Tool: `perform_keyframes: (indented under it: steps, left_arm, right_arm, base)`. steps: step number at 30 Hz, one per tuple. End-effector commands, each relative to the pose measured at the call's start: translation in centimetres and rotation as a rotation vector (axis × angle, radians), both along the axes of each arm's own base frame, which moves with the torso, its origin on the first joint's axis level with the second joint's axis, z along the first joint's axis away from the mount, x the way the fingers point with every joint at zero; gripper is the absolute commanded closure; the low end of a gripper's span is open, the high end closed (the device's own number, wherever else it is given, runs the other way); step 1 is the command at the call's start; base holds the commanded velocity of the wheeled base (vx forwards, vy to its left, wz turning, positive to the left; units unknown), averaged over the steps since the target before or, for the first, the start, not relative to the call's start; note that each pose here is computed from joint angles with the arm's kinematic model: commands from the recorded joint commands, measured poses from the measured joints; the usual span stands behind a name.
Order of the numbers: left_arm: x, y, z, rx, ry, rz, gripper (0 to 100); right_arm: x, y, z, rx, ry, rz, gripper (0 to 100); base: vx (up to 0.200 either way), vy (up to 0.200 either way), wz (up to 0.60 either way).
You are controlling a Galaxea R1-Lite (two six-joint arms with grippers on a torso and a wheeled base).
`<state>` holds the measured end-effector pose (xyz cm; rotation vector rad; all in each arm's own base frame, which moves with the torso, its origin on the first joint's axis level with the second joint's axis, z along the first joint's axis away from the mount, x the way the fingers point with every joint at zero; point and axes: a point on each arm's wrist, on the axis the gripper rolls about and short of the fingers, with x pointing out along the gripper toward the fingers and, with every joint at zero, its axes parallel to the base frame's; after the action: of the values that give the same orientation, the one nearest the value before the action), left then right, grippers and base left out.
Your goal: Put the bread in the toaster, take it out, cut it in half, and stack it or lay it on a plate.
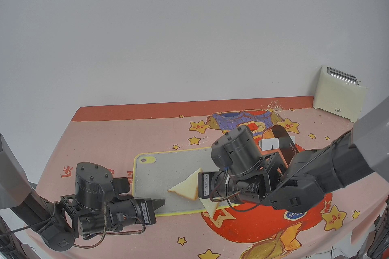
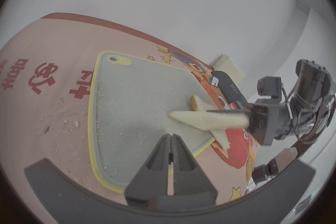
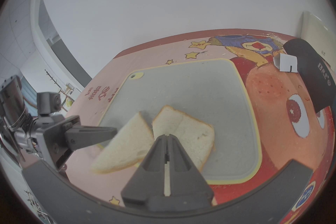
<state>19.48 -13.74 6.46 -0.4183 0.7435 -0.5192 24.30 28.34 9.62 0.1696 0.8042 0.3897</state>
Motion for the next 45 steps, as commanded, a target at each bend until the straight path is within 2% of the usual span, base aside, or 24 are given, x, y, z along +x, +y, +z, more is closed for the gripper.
perform_keyframes:
  steps: [1, 9, 16, 21, 26, 30, 35, 45]
  left_arm:
    - [0.0, 0.0, 0.0, 0.001, 0.000, -0.004, 100]
    - [0.6, -0.4, 0.7, -0.029, -0.031, -0.011, 100]
    - [1.4, 0.7, 2.4, -0.070, -0.087, 0.042, 100]
    - [2.5, 0.9, 2.8, -0.081, -0.109, 0.072, 100]
    - [4.1, 0.0, 1.7, -0.068, -0.084, 0.054, 100]
    - [5.0, -0.5, 1.0, -0.062, -0.073, 0.054, 100]
    - [5.6, -0.8, 0.6, -0.059, -0.066, 0.053, 100]
    - [7.2, -1.7, -0.4, -0.051, -0.057, 0.054, 100]
  right_arm:
    - [0.8, 0.1, -0.1, 0.007, -0.005, -0.014, 100]
    - [0.8, -0.4, 0.7, 0.012, -0.022, -0.030, 100]
    - [1.6, -1.1, 0.6, 0.003, -0.030, -0.068, 100]
    - [0.7, -2.2, 1.1, -0.016, -0.015, -0.074, 100]
    - [-0.5, -2.9, 0.5, -0.055, 0.039, -0.077, 100]
    - [-1.2, -3.5, 0.9, -0.059, 0.042, -0.074, 100]
    - [-2.0, -3.3, 0.7, -0.069, 0.049, -0.053, 100]
    - [-2.8, -3.4, -0.4, -0.099, 0.078, -0.038, 100]
  base:
    - [0.000, 0.000, 0.00]
    - [0.000, 0.000, 0.00]
    - [0.000, 0.000, 0.00]
    - [0.000, 0.000, 0.00]
    - [0.000, 0.000, 0.00]
    - [0.000, 0.000, 0.00]
    - [0.000, 0.000, 0.00]
    - [0.000, 0.000, 0.00]
